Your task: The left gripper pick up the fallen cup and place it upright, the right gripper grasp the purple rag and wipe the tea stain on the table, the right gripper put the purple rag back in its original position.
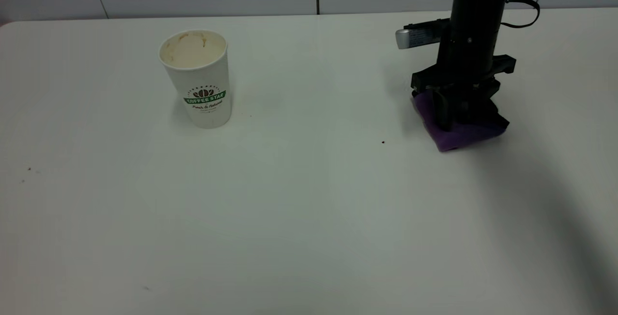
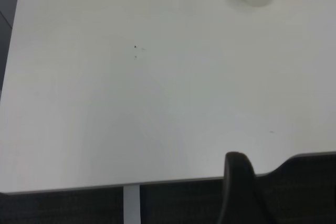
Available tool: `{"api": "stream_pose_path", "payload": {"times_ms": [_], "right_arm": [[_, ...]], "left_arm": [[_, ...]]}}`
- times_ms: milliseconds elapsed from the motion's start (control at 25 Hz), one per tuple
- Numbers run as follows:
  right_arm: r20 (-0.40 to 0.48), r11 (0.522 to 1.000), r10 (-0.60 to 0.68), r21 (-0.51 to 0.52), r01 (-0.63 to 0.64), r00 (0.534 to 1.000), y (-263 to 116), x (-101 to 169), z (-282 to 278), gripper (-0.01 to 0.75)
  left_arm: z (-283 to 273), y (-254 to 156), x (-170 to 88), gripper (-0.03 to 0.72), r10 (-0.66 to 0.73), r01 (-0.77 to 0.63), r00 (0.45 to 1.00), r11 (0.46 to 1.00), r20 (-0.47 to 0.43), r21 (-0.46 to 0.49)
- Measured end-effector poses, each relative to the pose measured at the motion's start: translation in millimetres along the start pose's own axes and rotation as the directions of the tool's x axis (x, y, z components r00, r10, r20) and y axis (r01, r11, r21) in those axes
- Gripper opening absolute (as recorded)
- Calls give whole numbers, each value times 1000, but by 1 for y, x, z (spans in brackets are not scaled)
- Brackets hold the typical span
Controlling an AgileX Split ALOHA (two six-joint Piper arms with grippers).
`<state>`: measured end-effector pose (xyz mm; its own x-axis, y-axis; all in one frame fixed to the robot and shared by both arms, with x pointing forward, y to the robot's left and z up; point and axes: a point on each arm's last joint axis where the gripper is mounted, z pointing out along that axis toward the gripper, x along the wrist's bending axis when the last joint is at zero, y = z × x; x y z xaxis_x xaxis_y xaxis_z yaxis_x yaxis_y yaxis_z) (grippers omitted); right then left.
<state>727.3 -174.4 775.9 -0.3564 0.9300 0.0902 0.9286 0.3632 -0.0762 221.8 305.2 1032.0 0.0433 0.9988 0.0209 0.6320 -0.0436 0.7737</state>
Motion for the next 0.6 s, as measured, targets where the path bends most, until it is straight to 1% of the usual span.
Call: {"api": "stream_pose_path", "payload": {"times_ms": [80, 200, 320, 440, 520, 600], "right_arm": [[0, 1000, -2, -10, 2, 1000, 1, 1, -7, 474], [3, 998, -4, -60, 5, 1000, 4, 3, -35, 485], [15, 988, -12, -154, 14, 1000, 6, 7, -85, 485], [30, 966, -18, -258, 25, 999, 1, 13, -144, 485], [33, 946, -17, -323, 27, 999, -6, 17, -182, 485], [24, 932, -19, -363, 26, 1000, -18, 23, -212, 485]], "left_arm": [[0, 0, 0, 458, 0, 0, 1000, 1000, 0, 0], [0, 0, 0, 458, 0, 0, 1000, 1000, 0, 0], [0, 0, 0, 458, 0, 0, 1000, 1000, 0, 0], [0, 0, 0, 458, 0, 0, 1000, 1000, 0, 0], [0, 0, 0, 458, 0, 0, 1000, 1000, 0, 0], [0, 0, 0, 458, 1, -1, 1000, 1000, 0, 0]]}}
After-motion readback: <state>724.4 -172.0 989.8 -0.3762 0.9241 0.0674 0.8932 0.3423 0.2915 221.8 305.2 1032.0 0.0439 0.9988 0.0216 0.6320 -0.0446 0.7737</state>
